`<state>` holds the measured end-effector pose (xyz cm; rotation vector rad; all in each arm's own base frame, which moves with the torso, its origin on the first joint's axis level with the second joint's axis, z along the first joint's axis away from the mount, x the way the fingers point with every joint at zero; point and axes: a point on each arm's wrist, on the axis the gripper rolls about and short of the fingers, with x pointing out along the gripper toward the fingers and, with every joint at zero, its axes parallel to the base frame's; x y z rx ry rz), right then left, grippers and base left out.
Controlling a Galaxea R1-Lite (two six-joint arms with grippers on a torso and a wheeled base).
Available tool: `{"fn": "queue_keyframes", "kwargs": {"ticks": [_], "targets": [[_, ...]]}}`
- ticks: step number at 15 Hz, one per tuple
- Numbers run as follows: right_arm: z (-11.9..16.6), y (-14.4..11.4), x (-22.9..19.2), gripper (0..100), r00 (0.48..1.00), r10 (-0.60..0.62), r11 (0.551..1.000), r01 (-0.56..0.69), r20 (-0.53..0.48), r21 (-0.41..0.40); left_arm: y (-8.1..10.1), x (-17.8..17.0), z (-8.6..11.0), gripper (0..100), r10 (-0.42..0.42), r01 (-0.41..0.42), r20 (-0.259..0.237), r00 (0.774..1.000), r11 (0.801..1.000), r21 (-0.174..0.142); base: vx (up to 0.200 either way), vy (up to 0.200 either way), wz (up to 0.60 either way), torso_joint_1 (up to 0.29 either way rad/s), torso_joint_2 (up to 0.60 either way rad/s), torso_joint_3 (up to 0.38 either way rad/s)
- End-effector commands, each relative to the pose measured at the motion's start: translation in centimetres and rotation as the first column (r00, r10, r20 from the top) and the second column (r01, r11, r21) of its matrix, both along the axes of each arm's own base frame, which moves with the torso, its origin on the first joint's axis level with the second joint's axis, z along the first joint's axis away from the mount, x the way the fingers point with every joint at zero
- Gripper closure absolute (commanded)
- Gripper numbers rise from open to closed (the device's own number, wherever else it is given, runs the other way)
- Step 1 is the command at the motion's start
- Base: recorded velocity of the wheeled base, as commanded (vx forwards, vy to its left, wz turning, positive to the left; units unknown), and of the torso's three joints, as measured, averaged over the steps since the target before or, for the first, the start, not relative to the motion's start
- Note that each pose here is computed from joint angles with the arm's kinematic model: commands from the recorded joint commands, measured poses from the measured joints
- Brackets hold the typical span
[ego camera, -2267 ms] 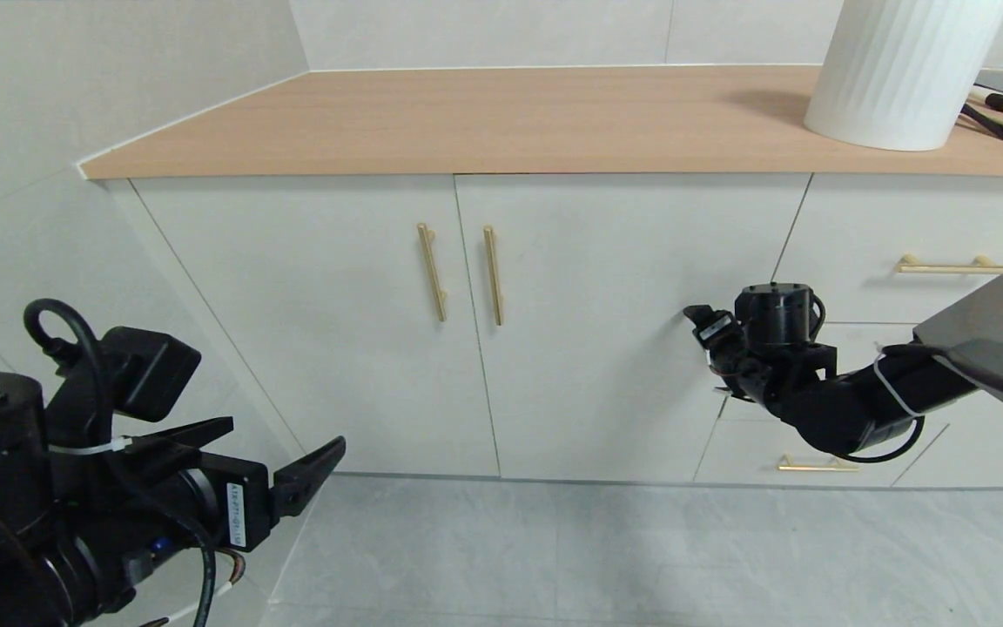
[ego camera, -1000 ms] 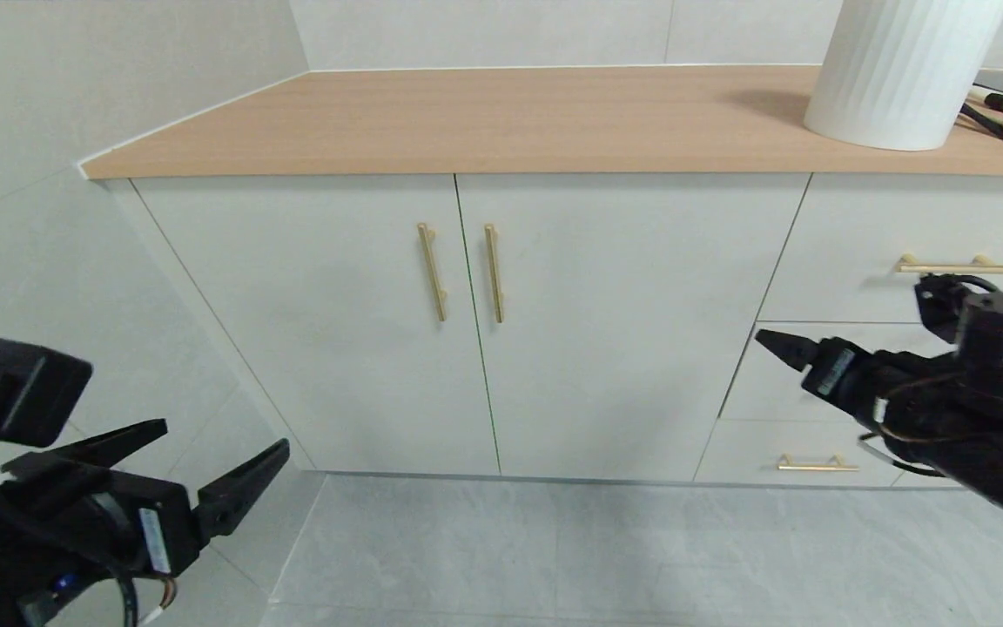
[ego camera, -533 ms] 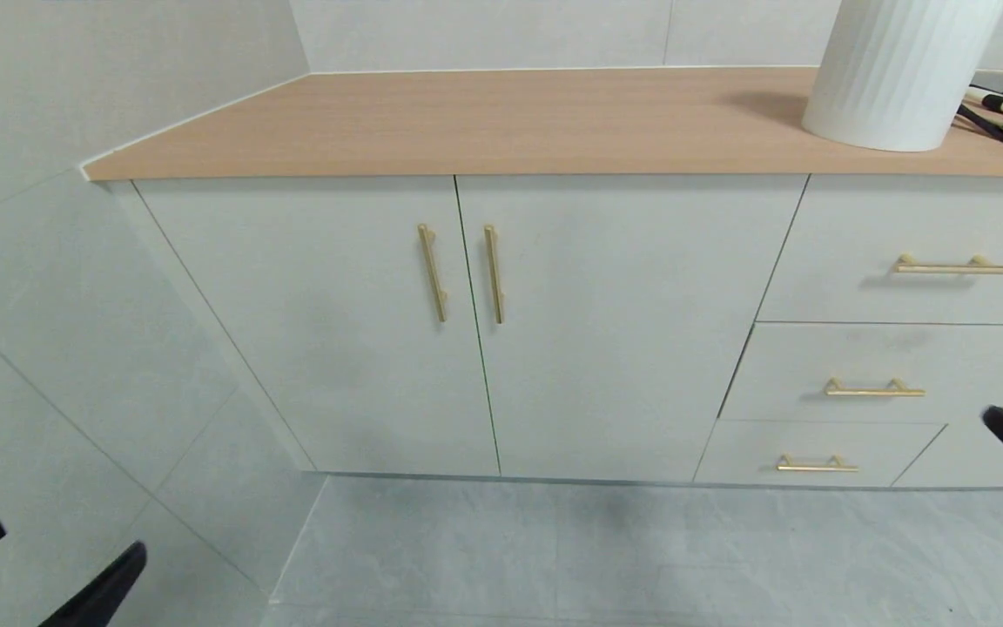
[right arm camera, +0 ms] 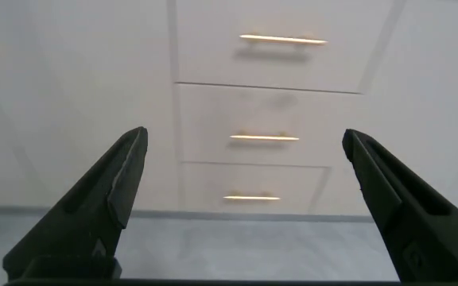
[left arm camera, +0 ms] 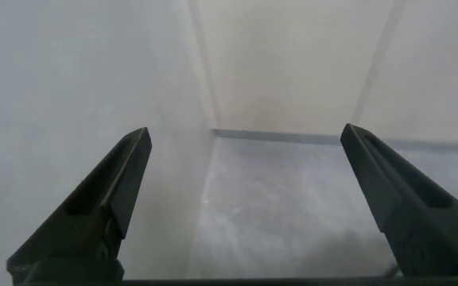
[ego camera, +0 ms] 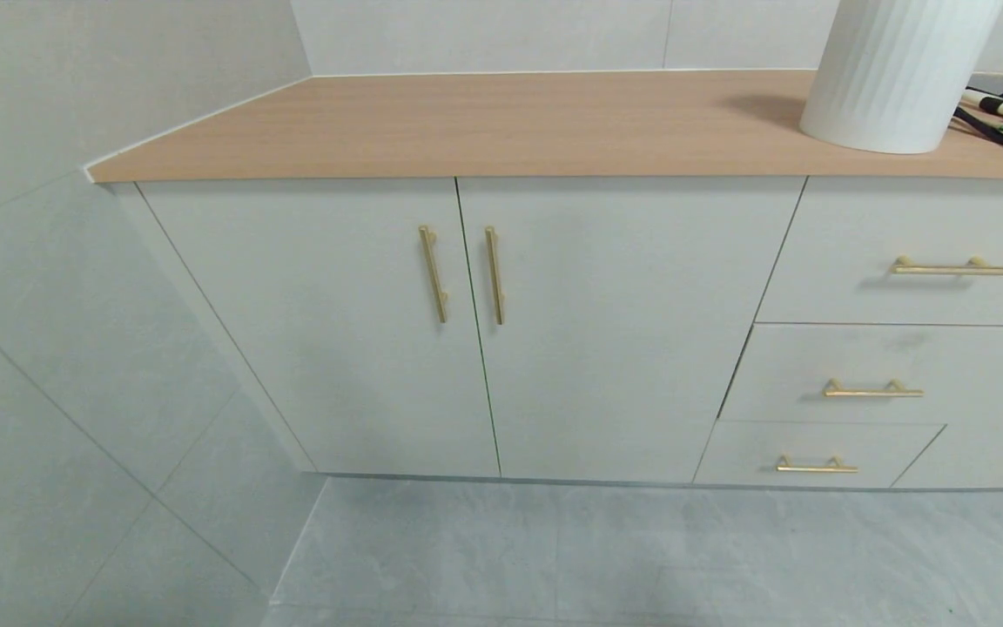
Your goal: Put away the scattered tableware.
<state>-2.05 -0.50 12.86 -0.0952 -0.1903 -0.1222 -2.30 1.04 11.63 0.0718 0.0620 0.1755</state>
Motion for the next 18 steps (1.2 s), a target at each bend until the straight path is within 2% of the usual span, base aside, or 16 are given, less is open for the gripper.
{"fn": "queue_keyframes", "kwargs": {"ticks": [1, 2, 3, 4, 5, 6, 7, 9, 11, 13, 15, 18], "targets": [[-1.7, 0.2, -0.8, 0, 0.998, -0.054, 0.999, 0.054, 0.036, -0.005, -0.2, -0.4, -0.7, 0, 0.079, -0.079, 0.027, 0.997, 0.997, -0.003, 0.000, 0.000, 0.00, 0.000, 0.00, 0.000], [-2.5, 0.2, -0.5, 0, 0.998, -0.057, 0.998, 0.057, 0.021, -0.005, -0.3, -0.9, -1.4, 0, 0.115, -0.115, 0.060, 0.992, 0.993, -0.003, 0.000, 0.000, 0.00, 0.000, 0.00, 0.000], [-3.1, 0.2, -0.4, 0, 0.999, -0.052, 0.999, 0.052, 0.011, -0.003, -0.4, -0.9, -2.4, 0, 0.115, -0.115, 0.058, 0.992, 0.993, 0.000, 0.000, 0.000, 0.00, 0.000, 0.00, 0.000], [-3.6, 0.2, -0.4, 0, 0.999, -0.046, 0.999, 0.046, -0.028, 0.003, -0.4, -0.5, -3.4, 0, 0.118, -0.118, 0.028, 0.993, 0.993, -0.002, 0.000, 0.000, 0.00, 0.000, 0.00, 0.000], [-4.2, 0.2, -0.3, 0, 0.996, -0.043, 0.999, 0.044, -0.084, 0.008, -0.4, -0.5, -3.3, 0, 0.115, -0.114, 0.051, 0.992, 0.993, -0.021, 0.000, 0.000, 0.00, 0.000, 0.00, 0.000], [-4.7, 0.2, -0.3, 0, 0.989, -0.040, 0.999, 0.042, -0.142, 0.010, -0.5, -0.4, -3.3, 0, 0.093, -0.091, 0.063, 0.994, 0.995, -0.039, 0.000, 0.000, 0.00, 0.000, 0.00, 0.000], [-4.7, 0.2, -0.3, 0, 0.990, -0.034, 0.999, 0.039, -0.138, 0.038, -0.7, -0.3, -3.4, 0, -0.005, 0.009, 0.071, 0.997, 0.998, -0.067, 0.000, 0.000, 0.00, 0.000, 0.00, 0.000], [-4.7, 0.3, -0.2, 0, 0.991, 0.004, 0.997, 0.006, -0.135, 0.077, -0.9, -0.2, -3.6, 0, -0.093, 0.102, 0.084, 0.992, 0.989, -0.107, 0.000, 0.000, 0.00, 0.000, 0.00, 0.000], [-4.7, 0.3, -0.2, 0, 0.991, 0.021, 0.997, -0.010, -0.134, 0.082, -1.0, 0.0, -3.7, 0, -0.144, 0.154, 0.108, 0.984, 0.984, -0.091, 0.000, 0.000, 0.00, 0.000, 0.00, 0.000], [-4.7, 0.3, -0.2, 0, 0.990, 0.039, 0.998, -0.031, -0.137, 0.060, -1.0, 0.0, -3.7, 0, -0.148, 0.157, 0.105, 0.983, 0.984, -0.085, 0.000, 0.000, 0.00, 0.000, 0.00, 0.000], [-5.5, 0.5, -0.2, 0, 0.972, 0.098, 0.995, -0.088, -0.213, 0.055, -1.0, 0.0, -3.7, 0, -0.151, 0.160, 0.105, 0.983, 0.984, -0.083, 0.000, 0.000, 0.00, 0.000, 0.00, 0.000], [-5.3, 0.5, -0.2, 0, 0.977, 0.108, 0.991, -0.092, -0.183, 0.092, -1.0, 0.0, -3.7, 0, -0.149, 0.158, 0.105, 0.983, 0.984, -0.083, 0.000, 0.000, 0.00, 0.000, 0.00, 0.000]]}}
